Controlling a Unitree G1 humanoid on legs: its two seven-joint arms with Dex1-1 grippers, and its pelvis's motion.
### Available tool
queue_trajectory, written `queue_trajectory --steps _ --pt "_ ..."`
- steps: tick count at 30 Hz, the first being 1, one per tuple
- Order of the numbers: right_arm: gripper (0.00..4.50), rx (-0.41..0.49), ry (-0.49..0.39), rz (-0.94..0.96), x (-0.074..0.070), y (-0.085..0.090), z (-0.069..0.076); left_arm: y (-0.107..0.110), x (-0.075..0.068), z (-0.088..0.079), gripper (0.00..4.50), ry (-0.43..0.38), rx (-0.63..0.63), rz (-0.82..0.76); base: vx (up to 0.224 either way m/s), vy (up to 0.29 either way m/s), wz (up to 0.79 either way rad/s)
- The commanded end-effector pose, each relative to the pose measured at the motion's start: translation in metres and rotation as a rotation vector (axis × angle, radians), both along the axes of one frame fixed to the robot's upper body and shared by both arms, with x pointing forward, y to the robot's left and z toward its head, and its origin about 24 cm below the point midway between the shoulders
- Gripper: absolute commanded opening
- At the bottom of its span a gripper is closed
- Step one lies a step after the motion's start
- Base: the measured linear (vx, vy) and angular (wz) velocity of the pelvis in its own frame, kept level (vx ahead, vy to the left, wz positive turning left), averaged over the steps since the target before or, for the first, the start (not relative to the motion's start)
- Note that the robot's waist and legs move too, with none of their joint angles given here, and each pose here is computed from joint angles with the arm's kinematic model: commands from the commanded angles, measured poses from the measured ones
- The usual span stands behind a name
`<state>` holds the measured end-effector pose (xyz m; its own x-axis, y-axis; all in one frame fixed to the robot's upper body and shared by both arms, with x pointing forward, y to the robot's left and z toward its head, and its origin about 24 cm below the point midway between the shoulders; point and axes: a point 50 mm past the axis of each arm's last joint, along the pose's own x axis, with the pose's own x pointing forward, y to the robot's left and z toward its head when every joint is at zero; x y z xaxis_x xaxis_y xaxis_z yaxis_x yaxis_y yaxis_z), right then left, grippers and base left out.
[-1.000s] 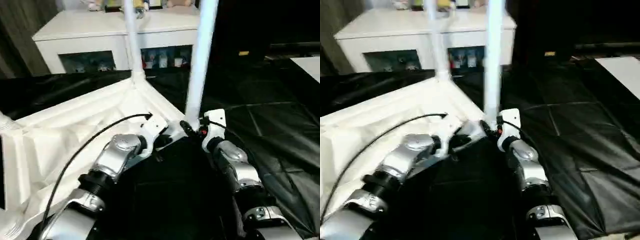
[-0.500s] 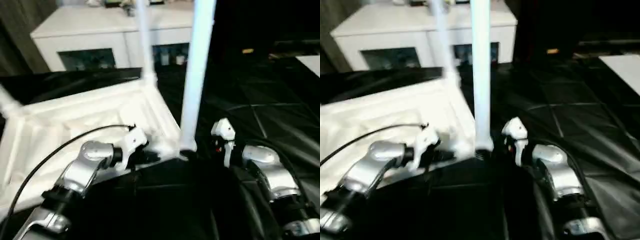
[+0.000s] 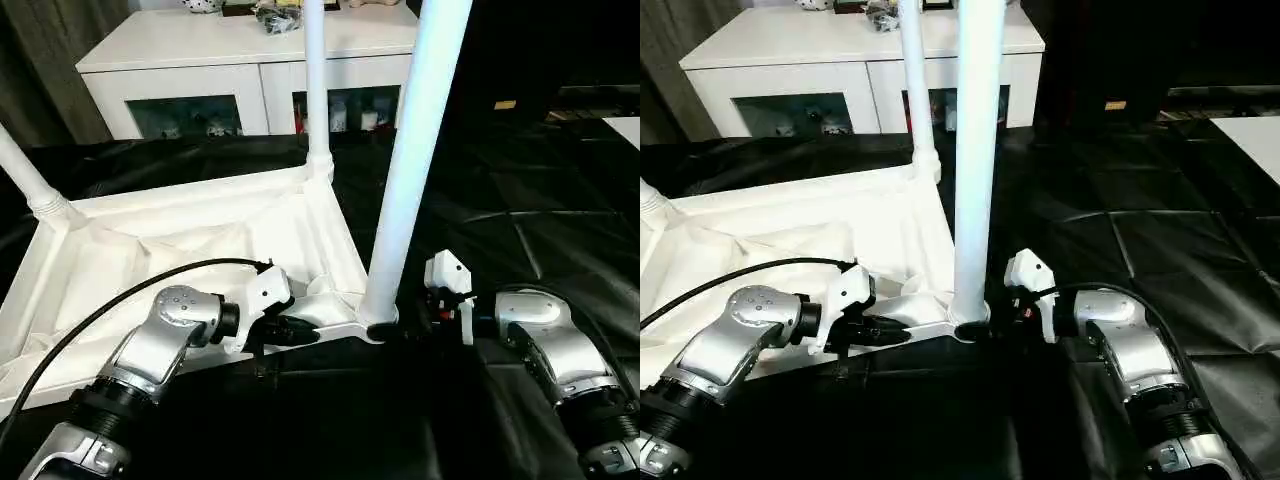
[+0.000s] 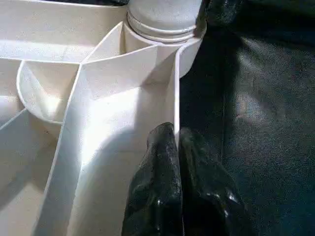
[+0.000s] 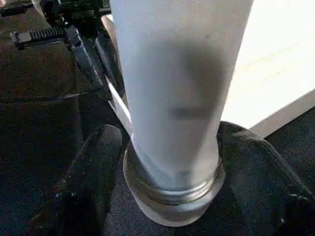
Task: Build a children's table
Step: Rotate leg to tighten
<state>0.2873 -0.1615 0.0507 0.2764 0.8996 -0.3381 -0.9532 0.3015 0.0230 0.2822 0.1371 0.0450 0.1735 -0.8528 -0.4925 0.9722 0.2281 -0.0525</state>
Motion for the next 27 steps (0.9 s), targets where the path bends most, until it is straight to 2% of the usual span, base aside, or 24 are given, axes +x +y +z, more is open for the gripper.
queue_trajectory --steps 1,12,14,15,17,18,20,22,25,27 --pt "3.0 -0.009 0.045 0.053 -0.005 0.008 -0.007 -0.003 0.0 0.006 0.0 -0.019 -0.014 -0.013 0.0 0.0 0.0" --pt "2.26 -0.019 0.059 0.041 -0.007 0.009 -0.013 -0.003 -0.001 0.004 0.0 -0.012 -0.006 -0.011 0.0 0.0 0.0" --pt "2.18 -0.014 0.046 -0.092 0.001 0.012 -0.019 -0.005 0.004 0.0 0.0 -0.027 0.011 0.037 0.0 0.0 0.0" --pt "2.18 -0.014 0.046 -0.092 0.001 0.012 -0.019 -0.005 0.004 0.0 0.0 -0.027 0.011 0.037 0.0 0.0 0.0" --pt "2.14 -0.01 0.035 -0.26 0.009 0.018 -0.028 -0.013 0.016 -0.003 0.0 -0.072 0.026 0.144 0.0 0.0 0.0" --pt "2.12 -0.008 0.035 -0.28 0.009 0.019 -0.029 -0.014 0.018 -0.003 0.0 -0.077 0.029 0.159 0.0 0.0 0.0" --pt "2.11 0.012 0.049 -0.468 0.015 0.027 -0.037 -0.024 0.034 -0.005 0.0 -0.117 0.046 0.308 -0.051 0.002 0.03" --pt "2.09 0.022 0.056 -0.528 0.016 0.03 -0.039 -0.028 0.04 -0.005 0.0 -0.125 0.042 0.355 -0.028 0.003 0.0" --pt "2.07 0.042 0.08 -0.782 0.024 0.037 -0.046 -0.046 0.055 -0.001 0.0 -0.154 0.026 0.5 0.0 0.0 0.0" --pt "2.05 0.049 0.096 -0.875 0.027 0.04 -0.048 -0.054 0.059 -0.001 0.0 -0.166 0.025 0.535 0.0 0.0 0.0"
